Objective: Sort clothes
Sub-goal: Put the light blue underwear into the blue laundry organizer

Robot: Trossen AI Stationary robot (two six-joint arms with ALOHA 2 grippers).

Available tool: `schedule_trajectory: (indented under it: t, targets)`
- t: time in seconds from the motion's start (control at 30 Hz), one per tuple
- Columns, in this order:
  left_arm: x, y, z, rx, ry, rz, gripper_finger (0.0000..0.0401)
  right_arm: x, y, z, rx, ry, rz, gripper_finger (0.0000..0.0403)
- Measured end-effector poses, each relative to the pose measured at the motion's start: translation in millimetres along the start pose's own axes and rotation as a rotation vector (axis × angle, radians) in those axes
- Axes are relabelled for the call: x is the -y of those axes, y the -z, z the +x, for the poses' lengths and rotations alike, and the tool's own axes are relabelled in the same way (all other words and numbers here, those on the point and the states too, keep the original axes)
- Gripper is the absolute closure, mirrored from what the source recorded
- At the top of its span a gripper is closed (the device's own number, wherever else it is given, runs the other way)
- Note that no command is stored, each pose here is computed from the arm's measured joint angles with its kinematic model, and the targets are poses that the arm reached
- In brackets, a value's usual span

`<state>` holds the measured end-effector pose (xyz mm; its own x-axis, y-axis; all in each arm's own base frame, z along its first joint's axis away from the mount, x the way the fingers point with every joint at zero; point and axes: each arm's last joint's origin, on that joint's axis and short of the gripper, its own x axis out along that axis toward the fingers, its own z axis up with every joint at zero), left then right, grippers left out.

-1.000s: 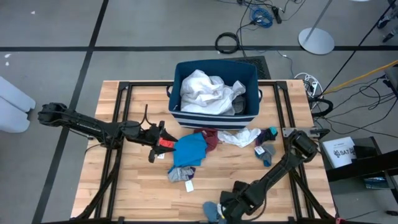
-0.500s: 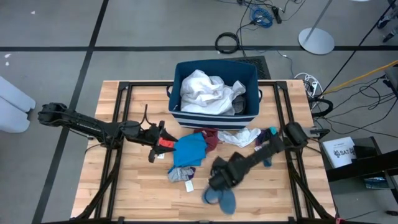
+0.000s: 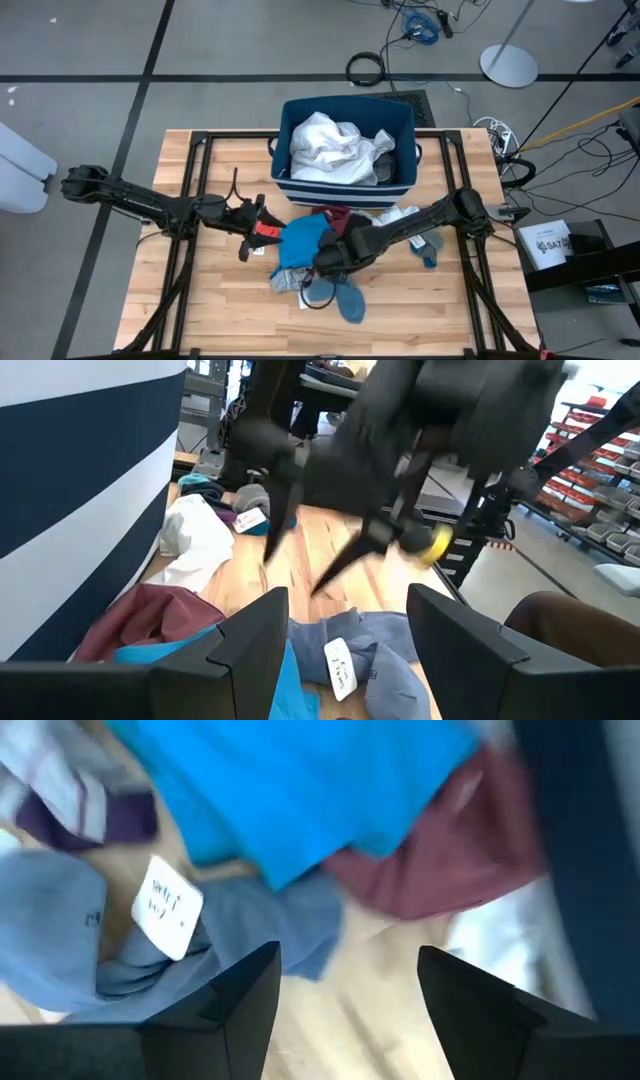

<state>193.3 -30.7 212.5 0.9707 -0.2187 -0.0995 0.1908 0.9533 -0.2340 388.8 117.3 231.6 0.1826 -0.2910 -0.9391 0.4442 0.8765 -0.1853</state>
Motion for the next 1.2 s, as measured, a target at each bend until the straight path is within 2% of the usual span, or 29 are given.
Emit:
schedule_trajectory:
  t: [0.1,0.27,0.4,0.57,0.67,0.73,0.83,0.9,1.0,1.2]
  targets:
    - [0,0,0,-0.002,0.000,0.000,0.0186,8,-5,-24,0.003,0.047,-0.038,0.0179]
    - [0,1,0,-0.007,-0.001,-0.013,0.0186,16,13,-35,-0.106,0.192,-0.133,0.0179]
    - [-1,3,0,-0.032,-0.007,-0.028,0.0186,17,25,-17,-0.218,0.176,-0.160,0.0179]
    - [-1,4,0,-0.046,-0.010,-0.031,0.0186,27,45,7,-0.231,0.184,-0.153,0.0179]
    - [-1,5,0,-0.053,-0.011,-0.043,0.0186,39,55,19,-0.129,0.227,-0.078,0.0179]
    - [-1,5,0,-0.056,-0.012,-0.057,0.0186,43,59,23,-0.011,0.206,0.002,0.0179]
    - [0,7,0,-0.068,-0.010,-0.058,0.0186,40,59,33,0.158,0.089,0.123,0.0179]
    - [1,8,0,-0.075,-0.006,-0.058,0.0186,33,56,40,0.256,-0.028,0.142,0.0179]
    - [3,8,0,-0.078,0.006,-0.055,0.0186,20,49,48,0.407,-0.147,0.043,0.0179]
    - [3,9,0,-0.084,0.007,-0.055,0.0186,5,38,59,0.537,-0.139,-0.242,0.0179]
